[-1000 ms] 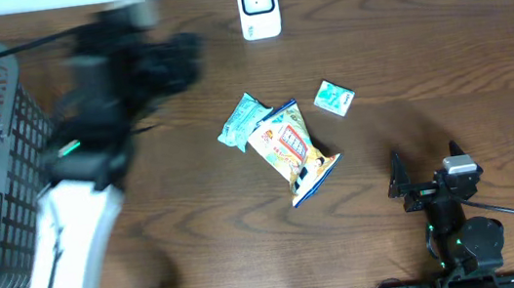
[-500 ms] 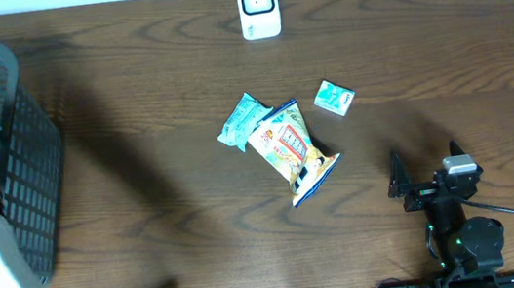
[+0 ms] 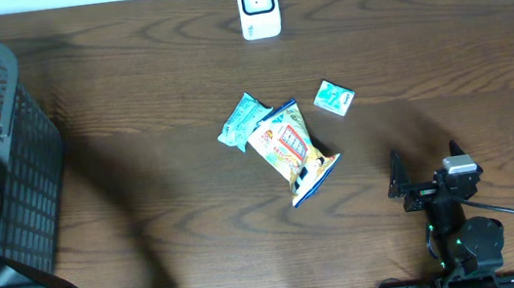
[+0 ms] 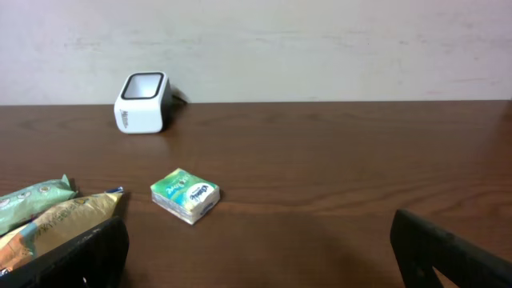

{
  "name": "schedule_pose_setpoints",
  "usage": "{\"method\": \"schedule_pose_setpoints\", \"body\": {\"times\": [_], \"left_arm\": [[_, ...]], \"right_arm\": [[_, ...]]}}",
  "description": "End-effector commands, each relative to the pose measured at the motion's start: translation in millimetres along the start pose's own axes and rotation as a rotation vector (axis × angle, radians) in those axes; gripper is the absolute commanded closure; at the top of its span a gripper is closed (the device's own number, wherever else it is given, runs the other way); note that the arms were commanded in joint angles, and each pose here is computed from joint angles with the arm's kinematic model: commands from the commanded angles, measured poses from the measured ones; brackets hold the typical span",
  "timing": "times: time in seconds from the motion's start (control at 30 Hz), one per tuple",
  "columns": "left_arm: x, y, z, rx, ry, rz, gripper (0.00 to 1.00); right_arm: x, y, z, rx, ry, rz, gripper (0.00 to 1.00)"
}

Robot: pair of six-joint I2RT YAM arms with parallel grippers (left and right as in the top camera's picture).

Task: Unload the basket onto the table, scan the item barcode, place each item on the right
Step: 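Lower the left gripper into the basket toward the dark green Zam-Buk box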

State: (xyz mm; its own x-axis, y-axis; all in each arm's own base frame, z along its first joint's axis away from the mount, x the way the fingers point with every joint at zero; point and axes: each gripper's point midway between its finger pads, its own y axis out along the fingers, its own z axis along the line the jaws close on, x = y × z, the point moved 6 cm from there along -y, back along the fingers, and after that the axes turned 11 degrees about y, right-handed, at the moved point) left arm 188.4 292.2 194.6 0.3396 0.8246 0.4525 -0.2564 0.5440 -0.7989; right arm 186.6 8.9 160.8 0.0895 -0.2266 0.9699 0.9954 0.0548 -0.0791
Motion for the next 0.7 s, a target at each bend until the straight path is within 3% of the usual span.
{"method": "schedule_pose_setpoints", "body": {"times": [0.0, 0.23, 0.67], "left_arm": [[-1.9, 24.6, 8.7, 0.061, 0.051, 0.053, 0.31], [-0.3, 47.3, -4.0, -0.036, 0.127, 0.096, 0.31], [-3.8, 66.4, 23.1, 0.009, 0.054, 0.165, 0.27]], "right_arm": [[-1.4, 0.0, 1.2, 0.005, -0.012, 0.005, 0.01], [-1.4, 0.0, 1.2, 0.005, -0.012, 0.005, 0.01], [-1.4, 0.0, 1.2, 0.005, -0.012, 0.005, 0.01]]}}
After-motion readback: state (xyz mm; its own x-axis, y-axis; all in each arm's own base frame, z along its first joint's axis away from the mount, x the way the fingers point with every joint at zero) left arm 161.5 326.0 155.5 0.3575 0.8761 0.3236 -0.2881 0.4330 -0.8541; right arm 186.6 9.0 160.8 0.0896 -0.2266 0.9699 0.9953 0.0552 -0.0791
